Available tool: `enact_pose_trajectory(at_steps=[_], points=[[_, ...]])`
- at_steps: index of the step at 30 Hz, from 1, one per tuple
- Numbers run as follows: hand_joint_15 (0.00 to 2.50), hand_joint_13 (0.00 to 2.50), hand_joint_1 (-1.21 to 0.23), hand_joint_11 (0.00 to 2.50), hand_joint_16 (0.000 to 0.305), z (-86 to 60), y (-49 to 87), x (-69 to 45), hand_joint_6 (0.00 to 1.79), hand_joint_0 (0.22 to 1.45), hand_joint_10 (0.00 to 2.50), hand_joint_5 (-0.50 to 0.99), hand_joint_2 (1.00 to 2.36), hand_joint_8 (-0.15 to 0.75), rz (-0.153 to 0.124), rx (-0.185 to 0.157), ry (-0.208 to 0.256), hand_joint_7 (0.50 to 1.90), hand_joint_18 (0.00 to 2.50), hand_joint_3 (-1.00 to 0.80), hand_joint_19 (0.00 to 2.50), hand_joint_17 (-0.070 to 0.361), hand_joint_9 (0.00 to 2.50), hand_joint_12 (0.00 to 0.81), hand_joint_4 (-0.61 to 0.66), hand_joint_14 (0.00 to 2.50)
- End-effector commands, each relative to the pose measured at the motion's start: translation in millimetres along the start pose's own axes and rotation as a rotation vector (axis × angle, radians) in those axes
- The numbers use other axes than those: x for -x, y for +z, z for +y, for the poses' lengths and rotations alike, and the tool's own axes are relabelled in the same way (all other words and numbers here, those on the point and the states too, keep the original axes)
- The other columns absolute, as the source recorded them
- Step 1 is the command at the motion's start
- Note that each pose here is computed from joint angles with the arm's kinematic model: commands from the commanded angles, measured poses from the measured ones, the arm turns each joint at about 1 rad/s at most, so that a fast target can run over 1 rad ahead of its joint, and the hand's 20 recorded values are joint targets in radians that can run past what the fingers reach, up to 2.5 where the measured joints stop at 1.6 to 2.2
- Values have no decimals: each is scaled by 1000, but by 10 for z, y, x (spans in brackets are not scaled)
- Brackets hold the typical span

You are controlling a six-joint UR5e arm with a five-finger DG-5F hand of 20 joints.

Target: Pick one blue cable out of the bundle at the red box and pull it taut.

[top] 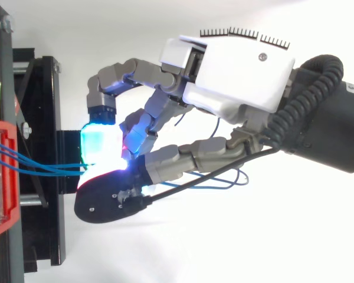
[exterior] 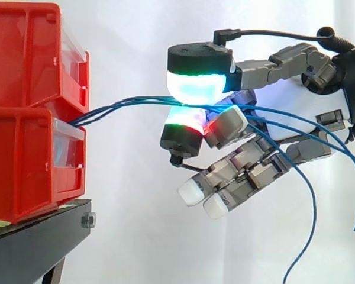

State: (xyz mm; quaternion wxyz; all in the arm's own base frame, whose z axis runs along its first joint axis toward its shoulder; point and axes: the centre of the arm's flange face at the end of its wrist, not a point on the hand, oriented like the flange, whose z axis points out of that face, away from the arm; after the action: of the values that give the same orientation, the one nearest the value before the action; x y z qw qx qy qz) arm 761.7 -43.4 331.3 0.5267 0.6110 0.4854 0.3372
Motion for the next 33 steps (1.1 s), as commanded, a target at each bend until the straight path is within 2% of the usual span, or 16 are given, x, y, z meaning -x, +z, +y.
enact_pose_trajectory(at_steps=[1,7,9,11,14,16,19,21,24,28,30,33], points=[[365,778,-865,1217,57,-1,1,-1,896,656,24,-141,1012,289,1,1,0,1464,685,-358,293,128,1145,417,291,13],[370,800,-808,1156,57,5,0,-1,874,612,23,-108,1010,273,1,1,0,1499,685,-372,313,128,1234,420,294,12],[388,821,-824,1171,57,5,0,-1,882,602,25,-103,1020,283,1,1,0,1521,699,-226,314,129,1243,421,265,12],[395,827,-845,1209,58,-3,0,-1,901,602,23,-113,1023,289,0,-1,0,1467,706,-153,309,130,1218,422,241,12],[392,791,-860,1210,58,-3,0,-1,917,635,23,-150,1026,295,0,-1,0,1516,675,-78,311,130,1131,427,228,12],[390,773,-858,1199,58,5,0,-1,922,647,21,-162,1025,301,1,1,0,1514,679,-95,300,131,1101,426,231,12],[380,752,-847,1200,58,8,-5,2,924,674,21,-177,1018,305,1,1,0,1432,672,-255,297,131,1073,425,242,12],[378,756,-821,1213,58,-3,3,12,905,657,21,-159,1009,310,-3,-1,0,1464,670,-391,305,130,1110,421,306,12],[374,775,-785,1204,58,-3,0,-1,891,631,22,-133,1005,302,0,-1,0,1496,678,-437,315,129,1142,425,343,13],[377,780,-791,1195,58,-3,3,11,889,622,23,-127,1010,303,-1,-1,0,1498,680,-371,324,130,1171,425,334,13],[380,785,-832,1209,58,4,3,10,904,652,22,-143,1018,303,-1,0,1,1485,686,-270,311,131,1128,430,271,12],[379,755,-856,1204,59,-3,0,-1,921,683,20,-175,1019,303,0,-1,0,1480,679,-225,292,132,1082,424,206,12]])
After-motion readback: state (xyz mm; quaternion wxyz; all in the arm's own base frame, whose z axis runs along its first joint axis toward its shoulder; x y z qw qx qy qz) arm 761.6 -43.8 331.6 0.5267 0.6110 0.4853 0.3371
